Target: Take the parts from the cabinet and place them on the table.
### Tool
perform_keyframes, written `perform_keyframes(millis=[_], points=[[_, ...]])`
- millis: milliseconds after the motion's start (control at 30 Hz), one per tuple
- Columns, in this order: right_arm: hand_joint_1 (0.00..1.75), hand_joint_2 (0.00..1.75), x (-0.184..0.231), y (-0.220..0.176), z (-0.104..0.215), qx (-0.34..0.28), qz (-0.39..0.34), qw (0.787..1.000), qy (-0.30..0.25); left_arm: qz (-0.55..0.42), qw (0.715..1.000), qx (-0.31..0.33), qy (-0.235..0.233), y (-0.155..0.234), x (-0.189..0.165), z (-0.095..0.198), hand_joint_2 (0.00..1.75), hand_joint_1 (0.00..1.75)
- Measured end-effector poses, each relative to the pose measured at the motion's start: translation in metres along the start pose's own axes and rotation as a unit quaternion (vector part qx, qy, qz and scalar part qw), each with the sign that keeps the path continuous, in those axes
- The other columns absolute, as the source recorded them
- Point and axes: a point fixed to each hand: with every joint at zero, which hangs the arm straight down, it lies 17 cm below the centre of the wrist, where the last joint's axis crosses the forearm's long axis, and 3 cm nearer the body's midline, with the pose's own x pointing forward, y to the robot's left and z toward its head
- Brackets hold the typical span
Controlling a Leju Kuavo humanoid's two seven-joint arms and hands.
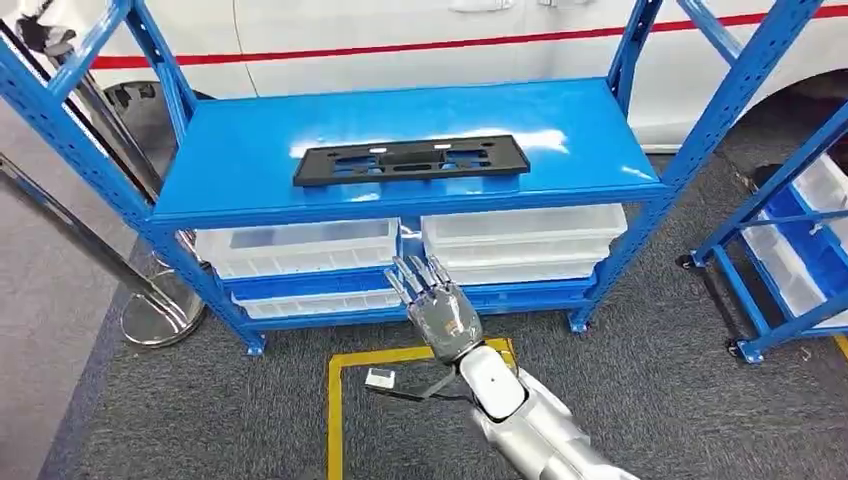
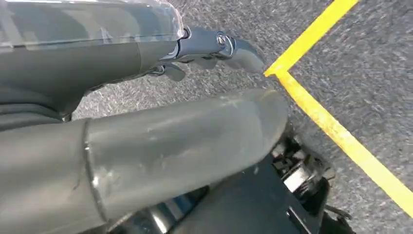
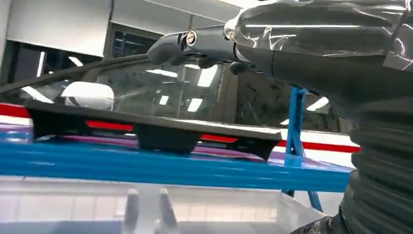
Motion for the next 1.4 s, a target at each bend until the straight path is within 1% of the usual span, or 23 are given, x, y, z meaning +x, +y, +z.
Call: perform_keyframes(millis=[200, 300, 533, 733, 900, 1000, 1400], points=[[0.00, 1.75, -0.018, 0.004, 0.002, 0.005, -0.002, 1.000, 0.022, -0.004, 1.000, -0.002, 0.000, -0.001, -0.001, 0.000, 0.00, 0.00], [0.00, 1.75, -0.032, -0.003, -0.002, -0.004, -0.005, 0.999, 0.039, -0.006, 1.000, -0.002, -0.001, 0.000, 0.001, 0.000, 0.00, 0.00], [0.00, 1.75, -0.049, -0.020, -0.008, -0.029, -0.017, 0.998, 0.056, -0.010, 1.000, -0.002, -0.002, 0.000, 0.001, 0.000, 0.00, 0.00], [0.00, 1.75, -0.063, -0.025, -0.006, -0.036, -0.021, 0.996, 0.074, -0.011, 1.000, -0.003, -0.003, -0.002, 0.003, 0.000, 0.00, 0.00], [0.00, 1.75, -0.067, -0.026, -0.005, -0.039, -0.025, 0.995, 0.084, -0.012, 1.000, -0.003, -0.005, -0.001, 0.006, -0.001, 0.00, 0.00], [0.00, 1.75, -0.066, -0.030, -0.008, -0.044, -0.026, 0.995, 0.085, -0.012, 1.000, -0.002, -0.006, -0.001, 0.007, -0.001, 0.00, 0.00], [0.00, 1.75, -0.063, -0.026, -0.005, -0.039, -0.030, 0.995, 0.088, -0.015, 1.000, -0.002, -0.007, 0.001, 0.008, -0.002, 0.00, 0.00]])
